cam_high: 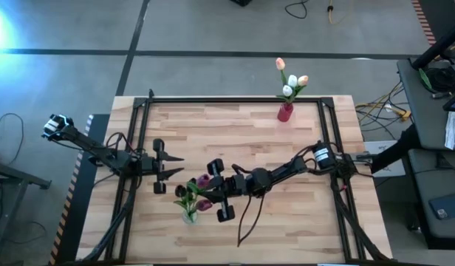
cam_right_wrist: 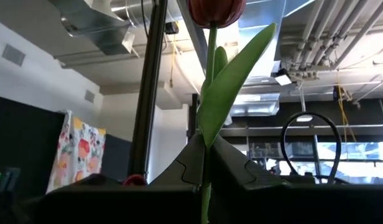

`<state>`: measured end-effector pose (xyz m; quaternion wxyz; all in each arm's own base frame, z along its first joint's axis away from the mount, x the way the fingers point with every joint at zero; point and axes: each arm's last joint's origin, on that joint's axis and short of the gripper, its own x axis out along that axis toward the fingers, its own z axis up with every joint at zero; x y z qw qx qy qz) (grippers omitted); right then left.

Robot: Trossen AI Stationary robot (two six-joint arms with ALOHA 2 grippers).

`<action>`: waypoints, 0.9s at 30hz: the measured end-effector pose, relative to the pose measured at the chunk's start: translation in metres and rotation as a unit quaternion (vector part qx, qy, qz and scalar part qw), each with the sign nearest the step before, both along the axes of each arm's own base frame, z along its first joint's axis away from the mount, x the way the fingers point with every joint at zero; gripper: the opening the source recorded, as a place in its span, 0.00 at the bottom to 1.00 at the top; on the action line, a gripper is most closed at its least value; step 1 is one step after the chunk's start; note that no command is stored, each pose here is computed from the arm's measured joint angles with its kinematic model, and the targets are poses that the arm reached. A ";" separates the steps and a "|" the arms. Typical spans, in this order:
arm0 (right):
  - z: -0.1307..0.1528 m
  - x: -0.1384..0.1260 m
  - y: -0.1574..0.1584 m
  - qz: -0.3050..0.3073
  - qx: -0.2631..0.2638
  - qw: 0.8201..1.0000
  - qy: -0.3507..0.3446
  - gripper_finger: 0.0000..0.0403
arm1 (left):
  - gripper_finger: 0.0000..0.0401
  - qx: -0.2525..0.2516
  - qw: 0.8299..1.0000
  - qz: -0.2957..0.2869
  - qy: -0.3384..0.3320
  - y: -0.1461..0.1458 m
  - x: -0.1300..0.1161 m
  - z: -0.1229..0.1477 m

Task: Sort flowers into vase by color
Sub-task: Put the red flower into the transparent vase

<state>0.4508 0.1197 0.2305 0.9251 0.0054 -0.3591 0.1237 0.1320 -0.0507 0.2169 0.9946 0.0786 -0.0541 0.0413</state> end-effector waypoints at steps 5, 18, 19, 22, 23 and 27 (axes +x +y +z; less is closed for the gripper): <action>-0.001 0.000 0.001 0.003 -0.015 1.000 0.001 0.03 | 0.30 0.000 1.000 0.000 0.000 0.000 0.000 0.000; -0.009 0.012 0.004 0.005 -0.027 0.996 0.083 0.03 | 0.30 -0.001 1.000 0.000 0.000 0.000 0.000 0.000; -0.009 0.014 0.004 0.007 -0.028 0.995 0.091 0.03 | 0.30 -0.001 1.000 0.000 0.000 0.000 0.000 0.000; -0.008 0.018 0.004 0.013 -0.021 0.994 0.110 0.03 | 0.30 -0.001 1.000 0.000 0.000 0.000 0.000 0.000; -0.007 0.020 0.005 0.012 -0.020 0.993 0.115 0.03 | 0.30 -0.001 1.000 0.000 0.000 0.000 0.000 0.000; -0.006 0.025 0.005 0.001 -0.016 0.990 0.139 0.06 | 0.30 -0.001 1.000 0.000 0.000 0.000 0.000 0.000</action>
